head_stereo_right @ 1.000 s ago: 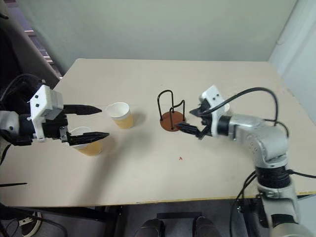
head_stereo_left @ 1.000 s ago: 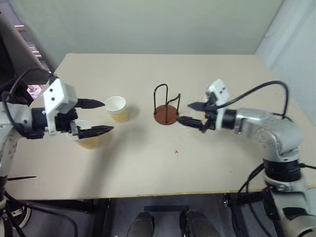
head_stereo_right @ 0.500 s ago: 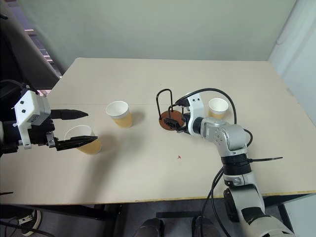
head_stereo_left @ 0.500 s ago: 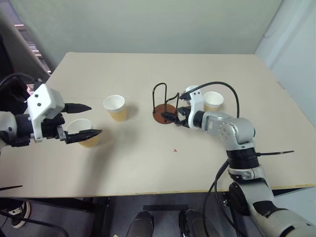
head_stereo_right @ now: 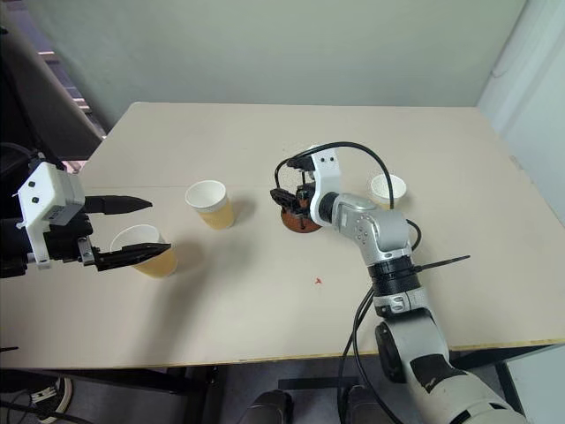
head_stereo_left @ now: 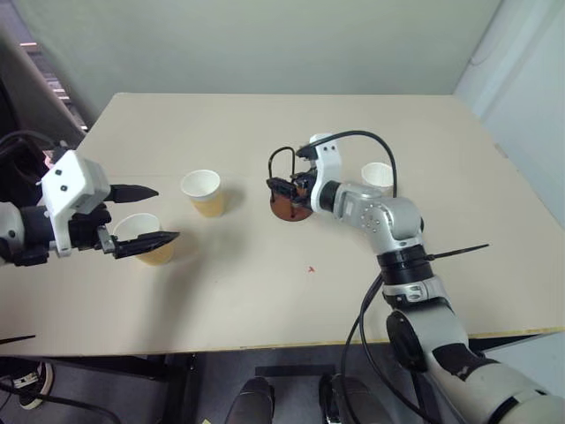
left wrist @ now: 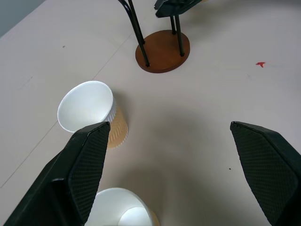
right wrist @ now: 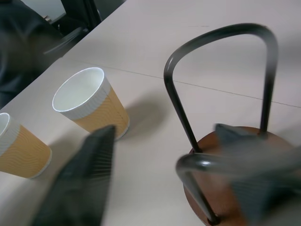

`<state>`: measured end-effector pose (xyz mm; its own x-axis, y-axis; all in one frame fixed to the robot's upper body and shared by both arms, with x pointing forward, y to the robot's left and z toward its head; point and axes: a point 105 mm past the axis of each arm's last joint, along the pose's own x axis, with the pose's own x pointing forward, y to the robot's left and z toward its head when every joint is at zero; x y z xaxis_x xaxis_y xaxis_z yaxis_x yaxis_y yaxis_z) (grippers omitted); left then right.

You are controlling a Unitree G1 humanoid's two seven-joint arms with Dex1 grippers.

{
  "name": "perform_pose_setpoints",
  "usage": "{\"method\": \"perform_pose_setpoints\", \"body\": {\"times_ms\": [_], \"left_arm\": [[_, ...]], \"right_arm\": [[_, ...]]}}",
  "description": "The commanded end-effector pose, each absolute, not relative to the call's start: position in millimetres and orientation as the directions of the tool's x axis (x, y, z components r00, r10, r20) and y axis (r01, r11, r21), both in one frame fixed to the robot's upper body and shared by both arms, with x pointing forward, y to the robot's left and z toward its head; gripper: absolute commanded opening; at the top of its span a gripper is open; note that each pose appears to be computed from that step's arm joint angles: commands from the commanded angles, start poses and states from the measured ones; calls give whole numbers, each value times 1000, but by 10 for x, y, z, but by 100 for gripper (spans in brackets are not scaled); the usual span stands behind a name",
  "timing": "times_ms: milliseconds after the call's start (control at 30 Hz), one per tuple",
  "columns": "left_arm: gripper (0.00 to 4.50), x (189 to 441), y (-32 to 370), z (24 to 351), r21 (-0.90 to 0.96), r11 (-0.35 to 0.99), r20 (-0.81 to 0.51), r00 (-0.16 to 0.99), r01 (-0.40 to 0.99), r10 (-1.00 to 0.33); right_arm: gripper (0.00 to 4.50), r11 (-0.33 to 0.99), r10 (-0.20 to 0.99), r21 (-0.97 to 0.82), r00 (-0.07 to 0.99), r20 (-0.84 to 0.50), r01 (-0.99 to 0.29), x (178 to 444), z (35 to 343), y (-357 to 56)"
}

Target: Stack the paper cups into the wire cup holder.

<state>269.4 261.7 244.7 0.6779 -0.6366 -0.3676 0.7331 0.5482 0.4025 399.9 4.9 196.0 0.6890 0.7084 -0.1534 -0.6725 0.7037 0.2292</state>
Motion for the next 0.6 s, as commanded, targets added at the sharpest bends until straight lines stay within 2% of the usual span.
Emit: {"method": "perform_pose_setpoints", "body": {"times_ms": [33,200,467,600], "left_arm": [[440,2663,2540,2549,433,512,-355,662,742,-660],[440,2691,2419,2510,423,442,-387,599,791,-702],[440,2722,2061,2401,372,258,-440,414,892,-797],[440,2698,1923,2376,328,180,-450,321,927,-833]], "right_arm": [[184,699,713,181,694,-98,-692,3998,2147,26],[2,680,733,132,666,-139,-721,3902,2085,-205],[2,499,849,1,489,-202,-867,3369,2012,-740],[2,245,941,-84,258,-221,-966,2818,1927,-867]]}}
